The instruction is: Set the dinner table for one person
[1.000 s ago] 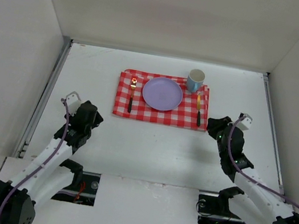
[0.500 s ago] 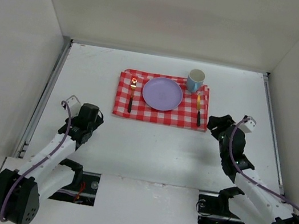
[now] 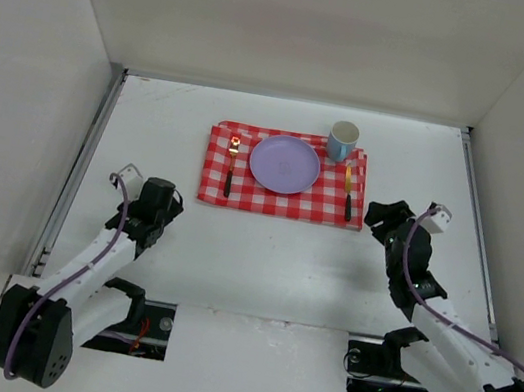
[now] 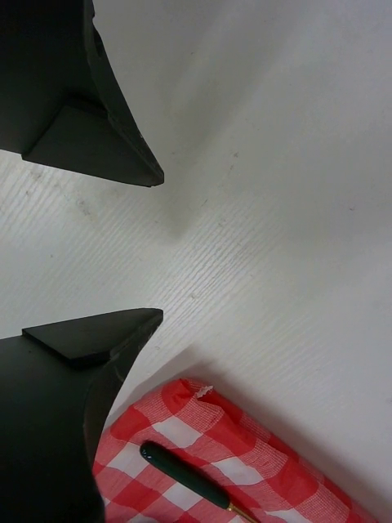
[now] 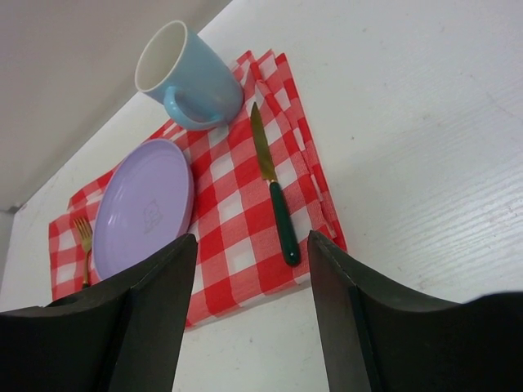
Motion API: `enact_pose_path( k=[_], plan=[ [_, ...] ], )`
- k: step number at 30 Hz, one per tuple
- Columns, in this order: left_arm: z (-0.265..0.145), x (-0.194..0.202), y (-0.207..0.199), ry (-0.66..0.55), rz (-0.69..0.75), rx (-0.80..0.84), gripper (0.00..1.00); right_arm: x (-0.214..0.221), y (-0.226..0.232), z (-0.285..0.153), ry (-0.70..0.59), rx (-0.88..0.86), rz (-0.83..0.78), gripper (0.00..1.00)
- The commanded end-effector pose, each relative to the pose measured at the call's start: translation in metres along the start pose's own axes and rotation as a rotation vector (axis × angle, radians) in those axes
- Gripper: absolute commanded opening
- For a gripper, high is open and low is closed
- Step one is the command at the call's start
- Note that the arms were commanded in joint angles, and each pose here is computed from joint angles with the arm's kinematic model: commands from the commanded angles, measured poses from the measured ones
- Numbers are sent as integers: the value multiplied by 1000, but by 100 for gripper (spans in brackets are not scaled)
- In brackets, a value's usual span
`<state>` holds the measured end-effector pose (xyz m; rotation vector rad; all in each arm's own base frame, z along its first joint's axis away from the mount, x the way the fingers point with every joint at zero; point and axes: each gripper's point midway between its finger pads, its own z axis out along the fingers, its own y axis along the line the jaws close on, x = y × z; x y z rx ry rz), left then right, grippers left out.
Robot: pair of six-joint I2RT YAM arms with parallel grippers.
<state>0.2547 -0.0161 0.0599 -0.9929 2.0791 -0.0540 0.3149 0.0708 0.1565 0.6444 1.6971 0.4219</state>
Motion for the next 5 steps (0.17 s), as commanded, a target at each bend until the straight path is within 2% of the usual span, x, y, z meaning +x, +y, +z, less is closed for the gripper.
enact_pose_path(
  k=[1, 5],
  plan=[
    [-2, -16, -18, -29, -25, 43, 59, -9, 6, 0, -37, -19, 11, 63],
    [1, -16, -20, -29, -26, 44, 59, -9, 6, 1, -39, -17, 6, 63]
  ],
)
